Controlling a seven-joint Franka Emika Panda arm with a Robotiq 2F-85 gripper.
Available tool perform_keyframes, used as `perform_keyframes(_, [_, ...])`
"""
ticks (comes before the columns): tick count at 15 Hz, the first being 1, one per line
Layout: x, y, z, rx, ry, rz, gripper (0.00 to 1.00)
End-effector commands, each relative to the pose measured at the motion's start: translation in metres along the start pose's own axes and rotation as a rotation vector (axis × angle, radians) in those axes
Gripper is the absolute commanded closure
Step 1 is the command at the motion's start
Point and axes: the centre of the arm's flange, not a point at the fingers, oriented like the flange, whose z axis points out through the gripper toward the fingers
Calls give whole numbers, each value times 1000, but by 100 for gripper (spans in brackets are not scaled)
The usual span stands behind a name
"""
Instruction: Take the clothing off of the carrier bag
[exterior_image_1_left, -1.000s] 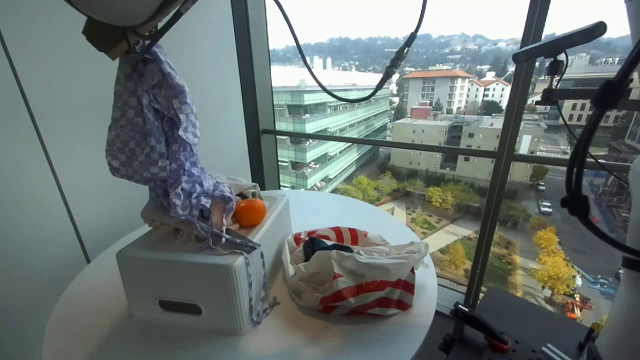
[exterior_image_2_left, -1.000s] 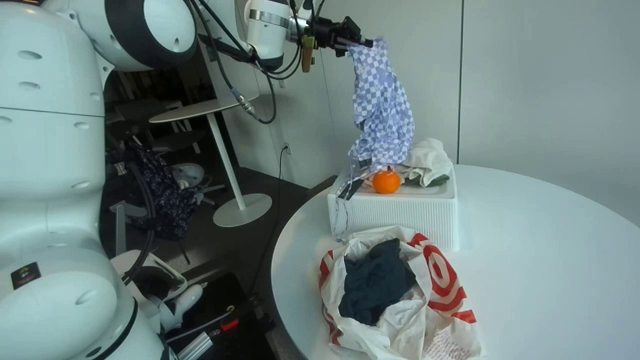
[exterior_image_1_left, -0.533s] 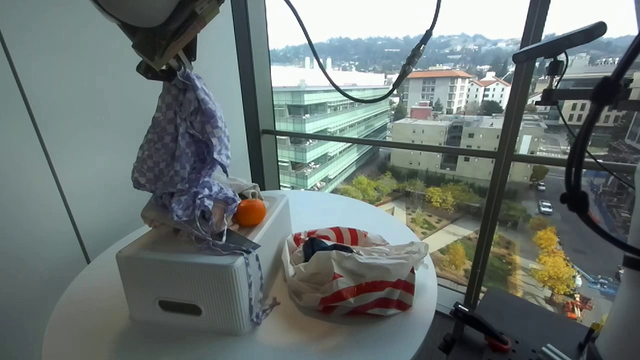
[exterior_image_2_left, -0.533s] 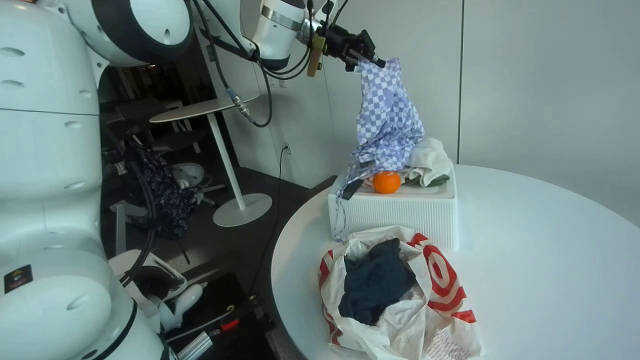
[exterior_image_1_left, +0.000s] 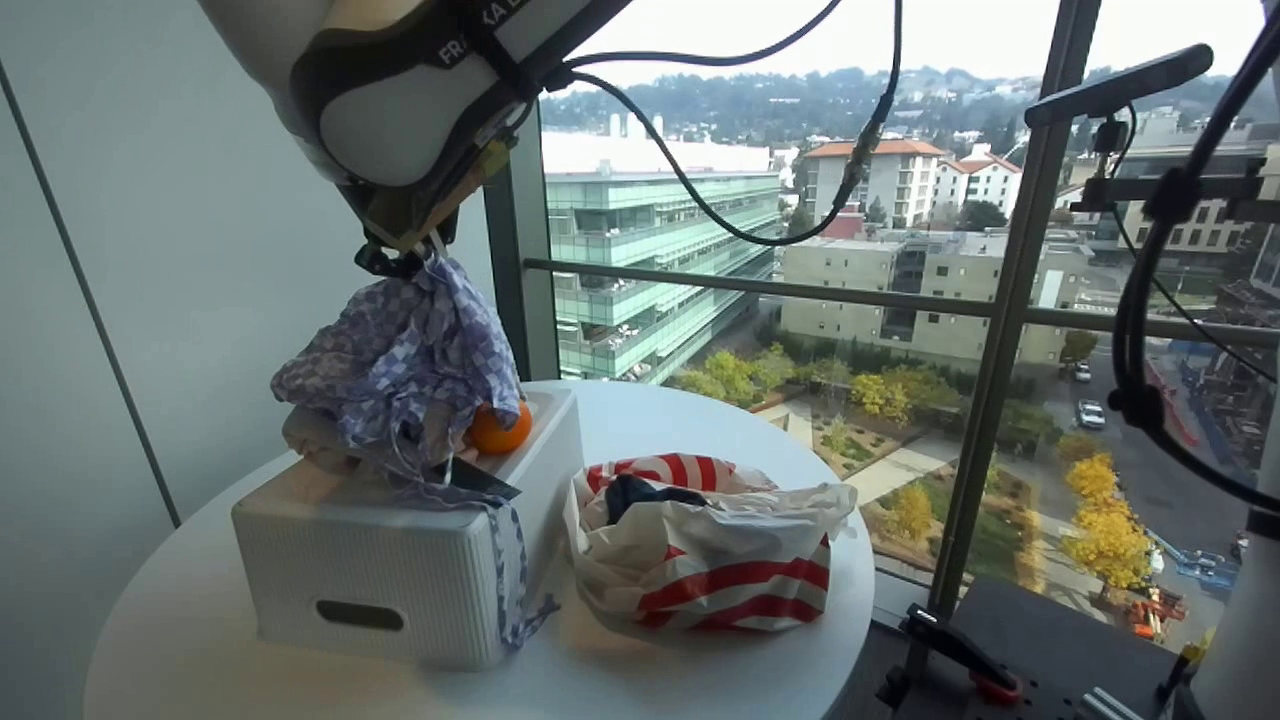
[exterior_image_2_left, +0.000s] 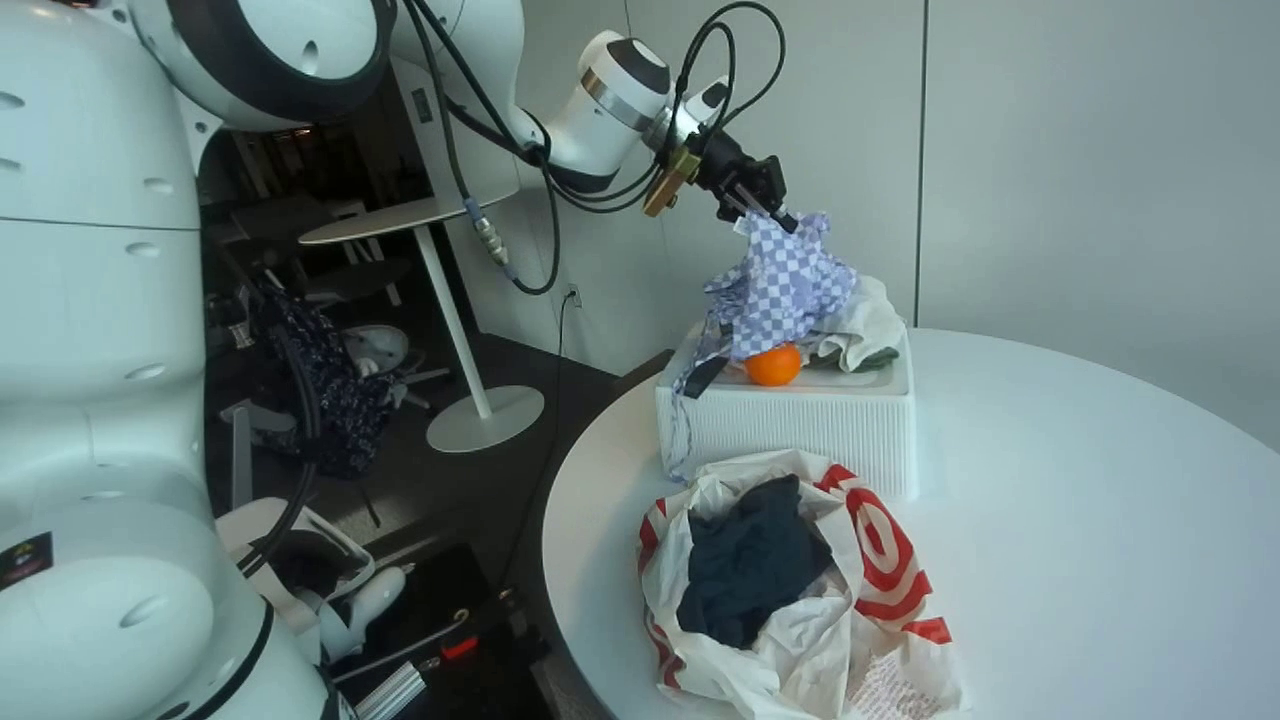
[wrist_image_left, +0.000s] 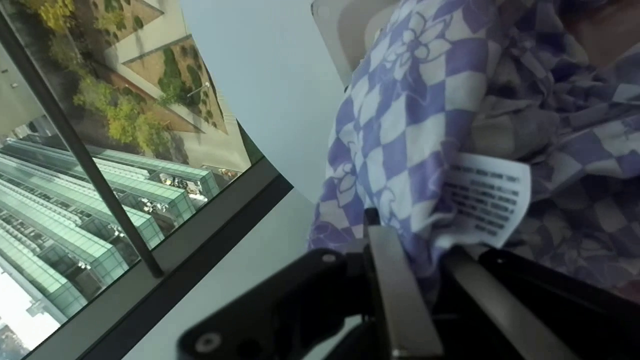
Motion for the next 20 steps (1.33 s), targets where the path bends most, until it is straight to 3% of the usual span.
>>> perform_keyframes(1, [-16,-10,32,82,-4,-13,96])
perform_keyframes(2, [-20,-11,36,106,-13,-15,74])
perform_keyframes(5, [-30,-3,21,220,-31,-9,53])
perform_keyframes(8, [-38,27,-18,330,-27,30,30])
perform_keyframes(12, [-55,85,-66,334,-8,140,1])
perform_keyframes(16, [-101,148,-59,278,-140,239,0])
perform_keyframes(20, [-153,162,1,228,-292,285,1])
